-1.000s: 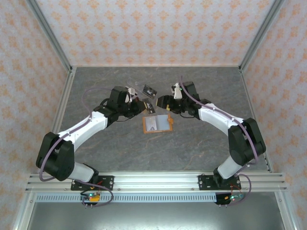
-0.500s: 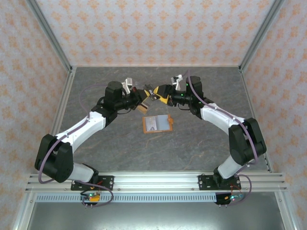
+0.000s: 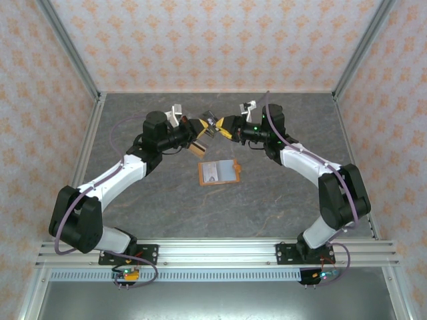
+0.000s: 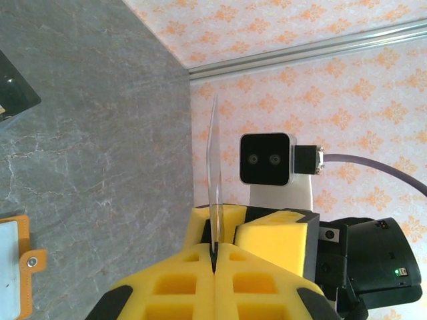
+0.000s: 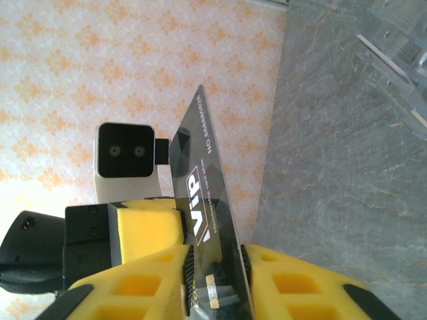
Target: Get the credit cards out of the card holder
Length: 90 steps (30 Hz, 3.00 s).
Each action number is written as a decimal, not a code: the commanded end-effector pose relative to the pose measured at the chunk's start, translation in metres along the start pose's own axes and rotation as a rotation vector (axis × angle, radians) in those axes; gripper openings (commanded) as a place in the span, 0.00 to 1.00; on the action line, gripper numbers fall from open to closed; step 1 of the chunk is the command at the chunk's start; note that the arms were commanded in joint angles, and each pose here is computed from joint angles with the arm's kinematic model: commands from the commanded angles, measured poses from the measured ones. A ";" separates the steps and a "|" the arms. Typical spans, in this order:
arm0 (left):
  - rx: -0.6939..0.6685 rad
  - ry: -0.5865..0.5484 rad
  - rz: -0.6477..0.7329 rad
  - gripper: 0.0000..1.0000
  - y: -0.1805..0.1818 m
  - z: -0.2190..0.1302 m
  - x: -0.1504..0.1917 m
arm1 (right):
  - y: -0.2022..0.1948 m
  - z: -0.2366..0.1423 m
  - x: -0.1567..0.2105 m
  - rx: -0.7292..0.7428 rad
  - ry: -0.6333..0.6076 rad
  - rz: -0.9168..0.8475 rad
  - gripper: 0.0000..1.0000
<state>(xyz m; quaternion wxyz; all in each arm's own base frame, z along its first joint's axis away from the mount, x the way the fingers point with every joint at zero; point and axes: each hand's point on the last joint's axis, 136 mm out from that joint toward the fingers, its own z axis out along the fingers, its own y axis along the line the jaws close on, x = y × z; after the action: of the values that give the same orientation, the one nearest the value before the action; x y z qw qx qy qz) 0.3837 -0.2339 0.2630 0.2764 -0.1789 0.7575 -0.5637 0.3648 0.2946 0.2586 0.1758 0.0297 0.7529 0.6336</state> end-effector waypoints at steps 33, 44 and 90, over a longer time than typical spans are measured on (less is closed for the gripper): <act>-0.942 -0.171 0.168 1.00 0.156 -0.117 -0.041 | -0.074 0.046 -0.060 0.546 0.157 -1.009 0.00; -0.924 -0.131 0.115 1.00 0.164 -0.103 -0.037 | -0.081 0.063 -0.068 0.494 0.128 -1.065 0.00; -0.880 -0.080 0.089 1.00 0.166 -0.092 -0.029 | -0.081 0.056 -0.074 0.568 0.121 -0.970 0.31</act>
<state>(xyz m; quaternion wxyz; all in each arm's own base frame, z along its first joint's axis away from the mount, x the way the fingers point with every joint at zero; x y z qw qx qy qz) 0.3511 -0.1003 0.1245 0.2204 -0.2641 0.9249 -0.1620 0.4600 0.3100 0.1779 0.3825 -0.3181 0.8288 0.2561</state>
